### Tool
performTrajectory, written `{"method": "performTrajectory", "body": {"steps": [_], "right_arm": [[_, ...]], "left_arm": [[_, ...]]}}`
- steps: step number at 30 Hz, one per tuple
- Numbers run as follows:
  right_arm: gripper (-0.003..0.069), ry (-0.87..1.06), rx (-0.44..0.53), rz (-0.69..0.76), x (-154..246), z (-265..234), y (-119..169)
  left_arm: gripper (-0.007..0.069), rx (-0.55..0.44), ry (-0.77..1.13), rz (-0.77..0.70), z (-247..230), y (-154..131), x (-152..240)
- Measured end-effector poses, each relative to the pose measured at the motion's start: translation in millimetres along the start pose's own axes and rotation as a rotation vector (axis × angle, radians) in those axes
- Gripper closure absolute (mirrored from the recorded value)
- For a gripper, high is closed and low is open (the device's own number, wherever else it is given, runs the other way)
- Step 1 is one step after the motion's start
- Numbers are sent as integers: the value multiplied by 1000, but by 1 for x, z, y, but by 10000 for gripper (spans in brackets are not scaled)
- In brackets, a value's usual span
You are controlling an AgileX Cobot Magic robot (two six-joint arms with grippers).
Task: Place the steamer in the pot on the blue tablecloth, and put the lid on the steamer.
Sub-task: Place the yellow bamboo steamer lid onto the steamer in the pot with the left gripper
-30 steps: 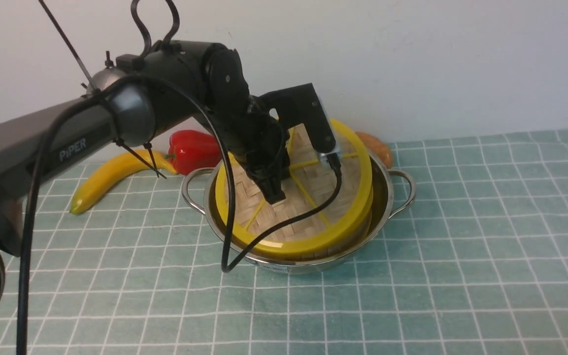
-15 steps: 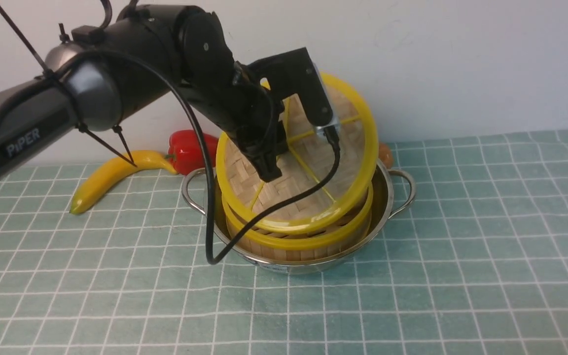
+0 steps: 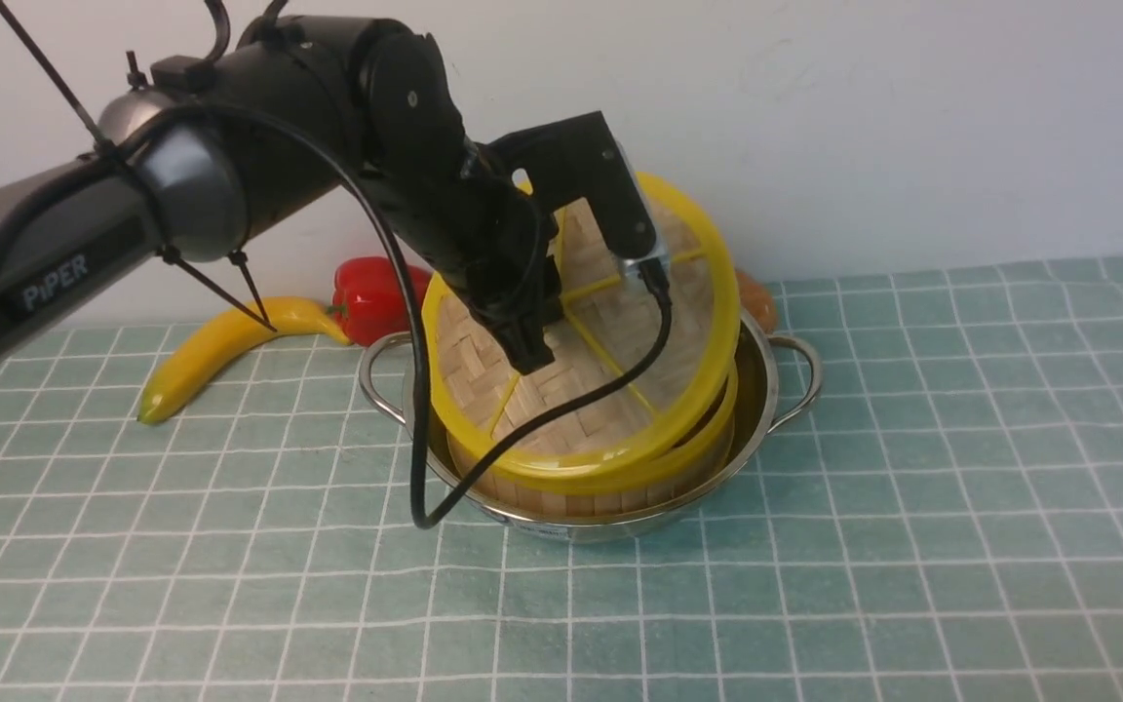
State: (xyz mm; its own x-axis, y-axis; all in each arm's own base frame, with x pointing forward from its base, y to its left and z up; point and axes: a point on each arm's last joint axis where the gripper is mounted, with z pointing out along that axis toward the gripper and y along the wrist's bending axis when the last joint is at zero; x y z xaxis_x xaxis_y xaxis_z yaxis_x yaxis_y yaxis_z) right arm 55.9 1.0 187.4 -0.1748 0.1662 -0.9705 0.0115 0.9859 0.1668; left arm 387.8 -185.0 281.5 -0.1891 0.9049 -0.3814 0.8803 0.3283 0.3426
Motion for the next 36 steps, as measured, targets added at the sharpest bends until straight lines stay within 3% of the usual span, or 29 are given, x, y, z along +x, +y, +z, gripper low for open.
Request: {"method": "performTrajectory", "body": {"steps": [27,36], "right_arm": [[417,0,0,0,0,0,0],[417,0,0,0,0,0,0]], "left_arm": [[509,-26,-6,-7,19,3,0],[509,-69,-19,-21,4,7,-1]]}}
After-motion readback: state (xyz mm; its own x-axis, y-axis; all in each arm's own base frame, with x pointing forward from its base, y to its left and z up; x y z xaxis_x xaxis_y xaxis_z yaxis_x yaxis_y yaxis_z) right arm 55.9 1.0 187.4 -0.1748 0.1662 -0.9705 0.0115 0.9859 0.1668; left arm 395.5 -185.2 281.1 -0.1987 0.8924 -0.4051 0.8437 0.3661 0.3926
